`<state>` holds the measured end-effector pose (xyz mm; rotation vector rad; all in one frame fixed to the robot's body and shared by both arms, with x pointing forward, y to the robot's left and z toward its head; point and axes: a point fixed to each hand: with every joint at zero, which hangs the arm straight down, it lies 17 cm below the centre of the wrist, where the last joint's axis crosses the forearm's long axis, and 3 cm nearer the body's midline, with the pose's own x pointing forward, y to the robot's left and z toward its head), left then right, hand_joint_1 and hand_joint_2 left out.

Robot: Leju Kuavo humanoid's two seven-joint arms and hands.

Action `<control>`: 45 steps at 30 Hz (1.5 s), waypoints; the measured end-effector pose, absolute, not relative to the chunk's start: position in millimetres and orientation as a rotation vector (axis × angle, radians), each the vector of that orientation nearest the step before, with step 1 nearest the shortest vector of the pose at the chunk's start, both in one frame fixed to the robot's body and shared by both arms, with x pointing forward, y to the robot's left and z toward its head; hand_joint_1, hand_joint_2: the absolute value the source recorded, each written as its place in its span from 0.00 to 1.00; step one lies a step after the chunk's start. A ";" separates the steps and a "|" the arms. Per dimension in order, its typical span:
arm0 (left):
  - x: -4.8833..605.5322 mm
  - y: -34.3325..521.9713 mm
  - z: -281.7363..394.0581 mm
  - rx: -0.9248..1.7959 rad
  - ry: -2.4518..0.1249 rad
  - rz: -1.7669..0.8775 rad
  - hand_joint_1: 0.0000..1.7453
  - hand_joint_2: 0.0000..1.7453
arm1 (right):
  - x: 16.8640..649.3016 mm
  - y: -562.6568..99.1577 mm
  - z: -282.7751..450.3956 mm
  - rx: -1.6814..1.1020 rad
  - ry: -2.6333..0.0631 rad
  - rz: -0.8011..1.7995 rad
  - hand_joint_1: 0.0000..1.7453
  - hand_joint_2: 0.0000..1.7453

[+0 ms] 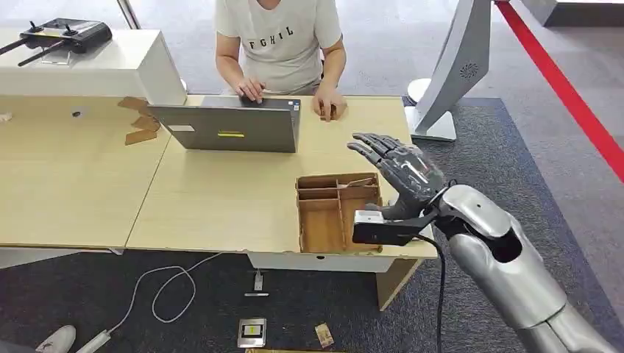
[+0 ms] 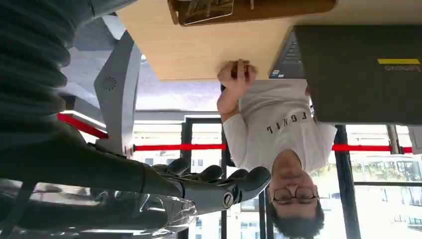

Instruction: Pass the card to the sensor for recognition and then transmit it.

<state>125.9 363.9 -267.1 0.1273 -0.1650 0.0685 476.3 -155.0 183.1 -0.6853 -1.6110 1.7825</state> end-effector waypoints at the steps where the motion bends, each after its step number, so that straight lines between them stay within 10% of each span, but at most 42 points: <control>1: 126.0 363.9 -267.1 0.127 -0.164 0.068 0.00 0.00 | 480.9 -156.6 180.4 -0.696 -1.594 1.795 0.00 1.00; 45: 143.2 360.9 -263.3 0.122 -0.164 0.074 0.00 0.00 | 551.3 -154.5 102.8 -0.705 -1.433 1.819 0.00 1.00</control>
